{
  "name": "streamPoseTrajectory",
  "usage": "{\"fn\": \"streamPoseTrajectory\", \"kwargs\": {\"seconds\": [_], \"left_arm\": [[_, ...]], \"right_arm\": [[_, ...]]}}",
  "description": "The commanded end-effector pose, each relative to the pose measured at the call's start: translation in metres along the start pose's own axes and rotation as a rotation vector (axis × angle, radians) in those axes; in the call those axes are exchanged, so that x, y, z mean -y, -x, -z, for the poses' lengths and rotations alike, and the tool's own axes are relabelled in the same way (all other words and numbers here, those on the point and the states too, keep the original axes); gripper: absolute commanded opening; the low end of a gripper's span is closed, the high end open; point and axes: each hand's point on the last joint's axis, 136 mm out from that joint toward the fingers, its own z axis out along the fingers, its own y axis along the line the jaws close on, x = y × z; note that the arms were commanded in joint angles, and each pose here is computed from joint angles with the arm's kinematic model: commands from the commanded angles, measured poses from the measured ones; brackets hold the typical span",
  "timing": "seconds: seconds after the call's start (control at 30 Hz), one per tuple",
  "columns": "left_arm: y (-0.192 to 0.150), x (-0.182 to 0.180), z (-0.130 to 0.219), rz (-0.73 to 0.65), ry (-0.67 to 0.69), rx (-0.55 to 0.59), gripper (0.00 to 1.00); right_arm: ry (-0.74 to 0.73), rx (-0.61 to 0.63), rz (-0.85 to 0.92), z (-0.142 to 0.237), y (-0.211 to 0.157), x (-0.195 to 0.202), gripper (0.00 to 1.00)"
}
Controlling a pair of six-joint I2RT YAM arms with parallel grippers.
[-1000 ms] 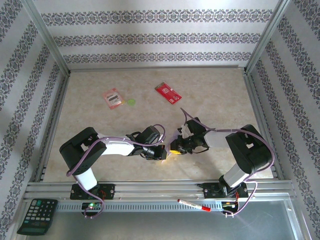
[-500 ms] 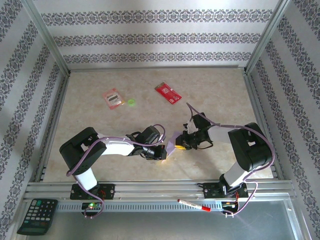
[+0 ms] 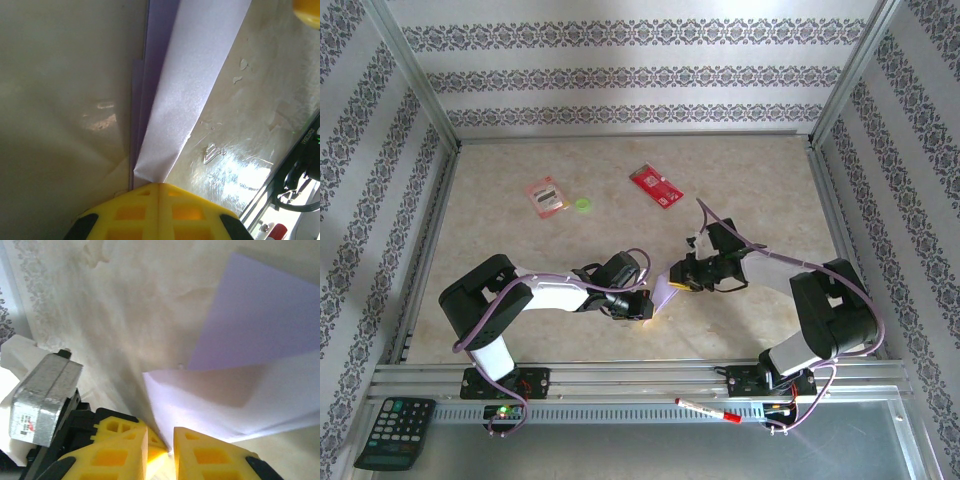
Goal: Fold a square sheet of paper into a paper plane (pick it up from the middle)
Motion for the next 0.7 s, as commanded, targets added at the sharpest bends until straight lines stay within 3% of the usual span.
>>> {"fn": "streamPoseTrajectory", "kwargs": {"seconds": [0.0, 0.67], "left_arm": [[-0.015, -0.04, -0.004, 0.051, 0.122, -0.043, 0.0], [-0.007, -0.024, 0.0, 0.05, 0.082, -0.03, 0.01]], "right_arm": [[0.007, -0.011, 0.011, -0.007, 0.001, -0.009, 0.21], [-0.075, -0.066, -0.043, -0.024, 0.0, 0.043, 0.18]]}}
